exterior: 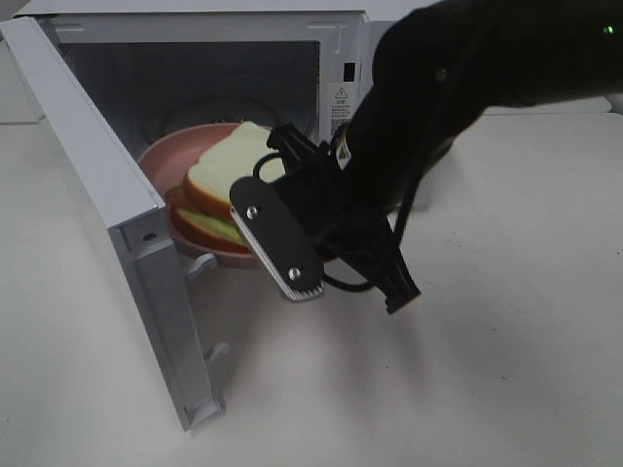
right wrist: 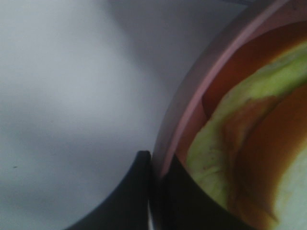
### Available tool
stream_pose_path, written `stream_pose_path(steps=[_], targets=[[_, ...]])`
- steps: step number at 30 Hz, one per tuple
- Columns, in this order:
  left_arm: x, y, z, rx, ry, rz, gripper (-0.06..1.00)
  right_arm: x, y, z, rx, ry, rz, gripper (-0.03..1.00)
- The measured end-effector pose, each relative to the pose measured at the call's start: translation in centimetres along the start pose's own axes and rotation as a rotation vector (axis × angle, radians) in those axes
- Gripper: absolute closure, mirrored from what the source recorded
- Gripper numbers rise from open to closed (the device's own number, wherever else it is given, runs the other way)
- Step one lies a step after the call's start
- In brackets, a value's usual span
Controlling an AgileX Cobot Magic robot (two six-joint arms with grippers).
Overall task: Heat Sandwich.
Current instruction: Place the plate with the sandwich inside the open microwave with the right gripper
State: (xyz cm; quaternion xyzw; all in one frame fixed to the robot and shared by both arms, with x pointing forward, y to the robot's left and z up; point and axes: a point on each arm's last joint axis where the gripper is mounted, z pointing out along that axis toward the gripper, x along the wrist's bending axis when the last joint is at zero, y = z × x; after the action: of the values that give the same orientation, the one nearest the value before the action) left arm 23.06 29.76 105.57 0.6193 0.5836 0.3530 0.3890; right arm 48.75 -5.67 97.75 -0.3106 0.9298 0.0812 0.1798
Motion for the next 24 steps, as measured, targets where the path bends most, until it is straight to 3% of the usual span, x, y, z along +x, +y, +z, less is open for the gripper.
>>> stream_pose_path(steps=[3, 17, 24], targets=[[0.0, 0.0, 0.0, 0.0, 0.0, 0.0, 0.27, -2.2, -0.7, 0.3, 0.007, -0.029, 0.009, 0.92], [0.0, 0.0, 0.0, 0.0, 0.0, 0.0, 0.27, -6.6, -1.0, 5.2, 0.016, 0.042, -0.031, 0.92], [0.0, 0.0, 0.0, 0.0, 0.0, 0.0, 0.27, -9.1, -2.1, 6.3, 0.014, 0.016, 0.001, 0.92]])
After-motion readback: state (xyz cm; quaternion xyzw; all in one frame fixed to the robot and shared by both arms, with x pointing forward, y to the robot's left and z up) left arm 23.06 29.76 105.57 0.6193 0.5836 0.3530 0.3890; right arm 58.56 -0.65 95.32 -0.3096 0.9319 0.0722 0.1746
